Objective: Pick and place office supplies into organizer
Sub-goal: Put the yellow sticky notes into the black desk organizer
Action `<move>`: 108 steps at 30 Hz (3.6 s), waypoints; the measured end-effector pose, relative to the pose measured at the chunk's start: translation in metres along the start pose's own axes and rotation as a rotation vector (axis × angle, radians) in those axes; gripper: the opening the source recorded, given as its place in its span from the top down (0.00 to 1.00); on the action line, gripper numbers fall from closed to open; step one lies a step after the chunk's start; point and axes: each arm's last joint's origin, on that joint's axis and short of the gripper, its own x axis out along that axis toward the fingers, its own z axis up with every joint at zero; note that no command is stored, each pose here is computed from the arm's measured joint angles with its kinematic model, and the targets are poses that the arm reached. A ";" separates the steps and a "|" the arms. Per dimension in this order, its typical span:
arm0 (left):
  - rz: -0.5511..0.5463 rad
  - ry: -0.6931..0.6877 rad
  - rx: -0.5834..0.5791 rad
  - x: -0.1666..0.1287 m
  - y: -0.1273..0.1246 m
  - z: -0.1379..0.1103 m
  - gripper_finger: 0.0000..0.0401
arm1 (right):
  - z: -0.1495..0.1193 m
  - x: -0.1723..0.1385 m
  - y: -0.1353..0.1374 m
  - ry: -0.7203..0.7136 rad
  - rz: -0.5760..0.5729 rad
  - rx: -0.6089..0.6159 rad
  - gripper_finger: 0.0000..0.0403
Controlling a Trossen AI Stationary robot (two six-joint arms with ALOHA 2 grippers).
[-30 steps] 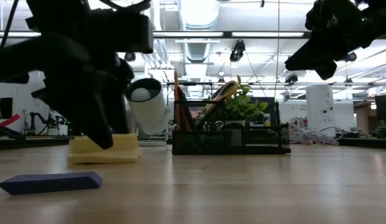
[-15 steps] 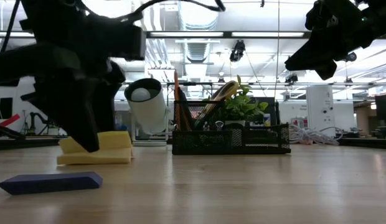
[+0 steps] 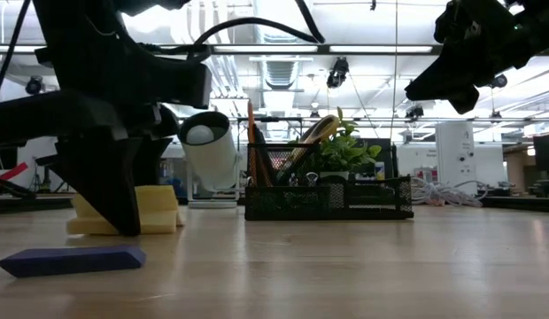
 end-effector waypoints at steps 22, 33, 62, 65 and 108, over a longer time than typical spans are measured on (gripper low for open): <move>-0.038 -0.029 0.036 -0.016 0.006 0.002 0.99 | -0.001 0.000 0.000 0.006 -0.004 -0.003 0.88; -0.058 -0.091 0.009 -0.037 0.018 0.007 1.00 | -0.001 0.000 0.000 0.007 -0.002 -0.003 0.88; 0.061 -0.324 -0.029 -0.089 0.070 0.064 1.00 | 0.030 0.015 0.058 -0.028 0.229 -0.419 0.51; 0.066 -0.373 -0.012 -0.099 0.072 0.073 1.00 | 0.028 0.025 0.066 0.005 0.226 -0.443 0.52; 0.027 -0.583 0.022 -0.141 0.081 0.107 1.00 | 0.047 0.086 0.117 0.055 0.059 -0.859 0.60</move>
